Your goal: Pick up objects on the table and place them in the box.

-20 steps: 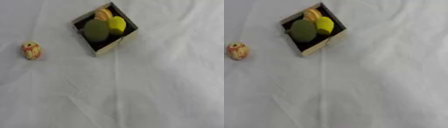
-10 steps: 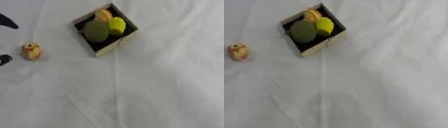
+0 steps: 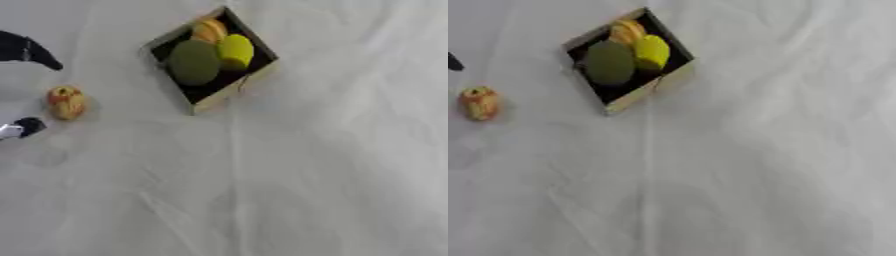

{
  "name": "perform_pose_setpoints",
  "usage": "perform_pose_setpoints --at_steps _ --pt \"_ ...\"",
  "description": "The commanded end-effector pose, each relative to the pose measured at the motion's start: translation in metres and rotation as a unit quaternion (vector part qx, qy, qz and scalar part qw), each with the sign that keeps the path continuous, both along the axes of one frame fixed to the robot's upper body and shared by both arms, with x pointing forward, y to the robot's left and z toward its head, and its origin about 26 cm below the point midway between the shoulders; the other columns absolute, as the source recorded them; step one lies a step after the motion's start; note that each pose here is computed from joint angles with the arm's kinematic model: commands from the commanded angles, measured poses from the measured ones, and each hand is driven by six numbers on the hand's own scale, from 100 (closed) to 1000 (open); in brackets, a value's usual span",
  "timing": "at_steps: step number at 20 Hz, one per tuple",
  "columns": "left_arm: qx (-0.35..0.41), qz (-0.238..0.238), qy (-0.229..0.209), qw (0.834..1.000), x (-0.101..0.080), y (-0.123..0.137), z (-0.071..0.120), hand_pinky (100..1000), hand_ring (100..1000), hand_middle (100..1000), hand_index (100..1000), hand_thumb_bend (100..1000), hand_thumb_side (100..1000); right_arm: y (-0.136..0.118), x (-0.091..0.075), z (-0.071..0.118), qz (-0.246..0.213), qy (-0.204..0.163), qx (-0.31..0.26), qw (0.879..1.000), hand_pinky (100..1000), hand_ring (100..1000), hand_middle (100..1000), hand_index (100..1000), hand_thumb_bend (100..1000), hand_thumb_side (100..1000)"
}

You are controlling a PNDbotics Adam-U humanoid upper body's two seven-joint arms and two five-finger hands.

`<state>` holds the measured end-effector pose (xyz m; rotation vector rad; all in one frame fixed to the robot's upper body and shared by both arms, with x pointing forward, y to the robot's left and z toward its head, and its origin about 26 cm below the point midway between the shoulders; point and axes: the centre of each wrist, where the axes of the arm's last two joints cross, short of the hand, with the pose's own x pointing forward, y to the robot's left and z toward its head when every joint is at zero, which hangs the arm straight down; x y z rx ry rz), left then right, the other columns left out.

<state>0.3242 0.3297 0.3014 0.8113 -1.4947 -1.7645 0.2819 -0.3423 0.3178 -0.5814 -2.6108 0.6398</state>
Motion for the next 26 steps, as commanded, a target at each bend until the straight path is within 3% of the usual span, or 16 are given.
perform_pose_setpoints --at_steps 1,5,16,22,26 --pt "0.011 0.032 -0.017 0.999 0.007 0.006 0.003 821 846 799 874 366 180 0.002 -0.004 0.009 0.003 -0.012 -0.010 1.000 966 914 686 800 100 196" --pt "0.000 0.060 -0.015 0.998 0.021 0.012 -0.008 809 839 790 866 323 187 0.002 -0.004 0.009 0.003 -0.010 -0.007 1.000 967 914 685 799 100 209" --pt "-0.006 0.095 0.008 0.995 0.049 0.025 -0.033 814 851 788 867 315 230 0.002 -0.003 0.005 0.002 -0.005 0.002 1.000 971 916 683 799 100 250" --pt "0.015 0.111 0.018 0.994 0.057 0.030 -0.041 822 854 801 884 413 202 0.002 -0.003 0.003 0.003 -0.001 0.005 1.000 973 916 681 798 100 290" --pt "0.029 0.125 0.016 0.992 0.060 0.034 -0.044 817 831 794 878 402 170 0.002 -0.002 0.001 0.002 0.005 0.008 1.000 975 917 680 796 100 314"
